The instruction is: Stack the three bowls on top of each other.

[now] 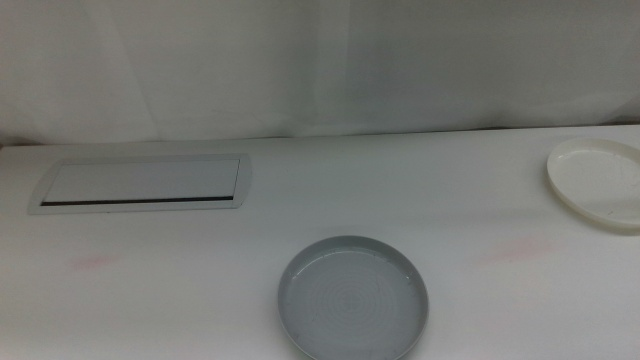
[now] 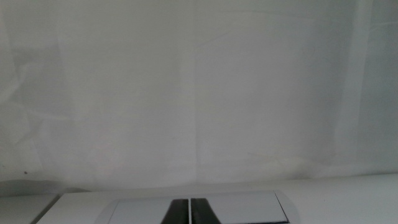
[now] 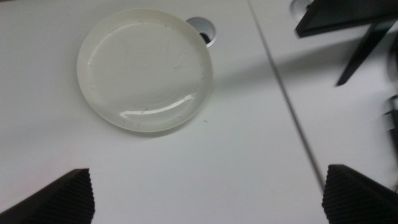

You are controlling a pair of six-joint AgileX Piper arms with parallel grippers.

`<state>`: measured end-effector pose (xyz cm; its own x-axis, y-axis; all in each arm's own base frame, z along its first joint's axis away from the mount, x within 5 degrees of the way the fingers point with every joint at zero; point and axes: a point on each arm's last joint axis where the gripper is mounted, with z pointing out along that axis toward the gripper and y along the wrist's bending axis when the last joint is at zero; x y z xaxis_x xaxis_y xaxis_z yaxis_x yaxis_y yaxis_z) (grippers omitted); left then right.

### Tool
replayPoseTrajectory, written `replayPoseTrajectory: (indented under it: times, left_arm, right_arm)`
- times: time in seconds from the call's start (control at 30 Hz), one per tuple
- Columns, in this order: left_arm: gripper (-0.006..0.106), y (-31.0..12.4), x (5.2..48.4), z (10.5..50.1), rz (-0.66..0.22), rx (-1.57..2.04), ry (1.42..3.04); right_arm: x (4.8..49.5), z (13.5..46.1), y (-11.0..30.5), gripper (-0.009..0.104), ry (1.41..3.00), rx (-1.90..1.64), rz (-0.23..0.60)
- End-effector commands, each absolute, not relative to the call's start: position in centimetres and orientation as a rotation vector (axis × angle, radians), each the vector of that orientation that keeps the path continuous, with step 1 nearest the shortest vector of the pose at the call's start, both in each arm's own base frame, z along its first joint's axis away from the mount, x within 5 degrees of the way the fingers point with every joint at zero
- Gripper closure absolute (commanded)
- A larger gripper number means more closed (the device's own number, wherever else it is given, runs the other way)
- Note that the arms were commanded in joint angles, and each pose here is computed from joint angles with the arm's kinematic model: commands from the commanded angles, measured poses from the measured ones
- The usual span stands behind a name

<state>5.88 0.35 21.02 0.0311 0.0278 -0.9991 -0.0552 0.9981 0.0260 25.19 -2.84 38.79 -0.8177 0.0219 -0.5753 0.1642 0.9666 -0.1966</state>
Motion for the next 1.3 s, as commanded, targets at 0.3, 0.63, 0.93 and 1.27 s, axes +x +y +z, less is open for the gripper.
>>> replayPoseTrajectory:
  times: [0.3, 0.63, 0.93, 1.27]
  left_arm:
    - [0.104, 0.4, 6.0, 19.7, 0.046, -0.042, 1.573]
    - [0.104, 0.4, 6.0, 19.7, 0.046, -0.042, 1.573]
    - [0.104, 0.4, 6.0, 19.7, 0.046, -0.042, 1.573]
    - [0.104, 0.4, 6.0, 19.7, 0.046, -0.042, 1.573]
  right_arm:
    - [31.7, 32.0, -9.1, -0.008, 2.580, 0.321, -0.181]
    - [36.1, 24.7, -10.4, -0.008, 2.667, 0.338, -0.096]
    - [38.2, 19.2, -11.0, -0.008, 2.716, 0.428, -0.062]
    - [39.4, 15.0, -11.1, -0.008, 2.725, 0.557, -0.003]
